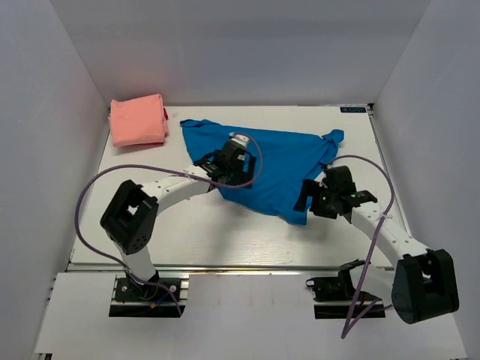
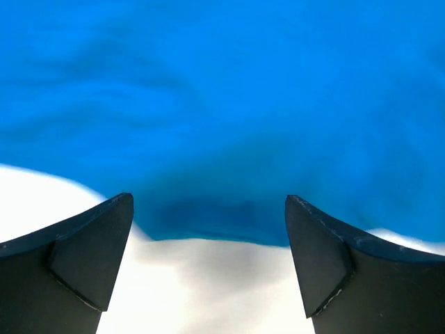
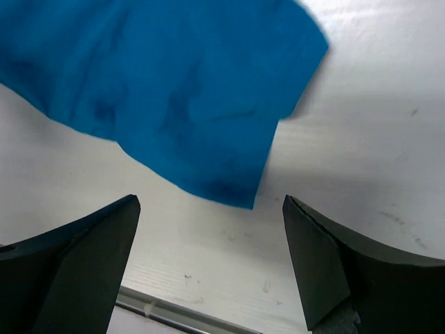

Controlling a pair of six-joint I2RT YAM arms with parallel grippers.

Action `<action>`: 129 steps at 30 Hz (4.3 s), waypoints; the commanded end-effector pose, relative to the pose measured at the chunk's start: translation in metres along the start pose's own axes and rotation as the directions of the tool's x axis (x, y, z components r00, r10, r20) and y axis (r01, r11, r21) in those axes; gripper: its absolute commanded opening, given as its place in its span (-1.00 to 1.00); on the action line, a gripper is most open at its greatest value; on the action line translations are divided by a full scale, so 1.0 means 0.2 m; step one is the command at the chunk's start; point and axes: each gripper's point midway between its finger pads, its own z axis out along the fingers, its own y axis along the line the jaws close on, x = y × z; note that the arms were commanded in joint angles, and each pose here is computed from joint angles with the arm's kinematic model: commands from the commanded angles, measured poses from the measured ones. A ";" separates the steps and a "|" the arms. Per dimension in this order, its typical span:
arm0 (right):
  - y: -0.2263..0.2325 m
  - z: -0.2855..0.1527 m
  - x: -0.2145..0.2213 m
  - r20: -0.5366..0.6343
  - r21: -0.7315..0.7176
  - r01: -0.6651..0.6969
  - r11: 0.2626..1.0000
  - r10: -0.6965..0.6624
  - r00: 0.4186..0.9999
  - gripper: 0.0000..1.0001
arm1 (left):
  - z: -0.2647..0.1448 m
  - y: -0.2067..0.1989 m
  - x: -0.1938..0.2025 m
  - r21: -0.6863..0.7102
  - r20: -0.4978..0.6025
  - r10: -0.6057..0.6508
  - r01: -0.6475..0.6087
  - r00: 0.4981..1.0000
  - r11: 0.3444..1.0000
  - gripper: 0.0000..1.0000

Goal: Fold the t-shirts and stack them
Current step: Flatten out the tshirt

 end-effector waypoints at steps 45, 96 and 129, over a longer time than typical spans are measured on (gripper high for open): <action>0.30 -0.02 -0.23 0.252 -0.125 0.061 0.990 -0.028 0.967 -1.00 | -0.01 0.95 -0.42 0.015 0.222 -0.352 0.358 0.909 0.934 -1.00; 0.84 -2.37 -1.05 0.969 -0.095 0.422 0.902 -0.013 0.248 -1.00 | -2.96 0.58 -1.23 0.053 0.983 -0.071 0.110 0.168 0.993 -1.00; 0.72 -2.41 -0.94 0.976 -0.086 0.375 0.923 0.003 0.216 -1.00 | -2.99 0.59 -1.14 0.032 0.989 -0.048 0.116 0.140 0.993 -1.00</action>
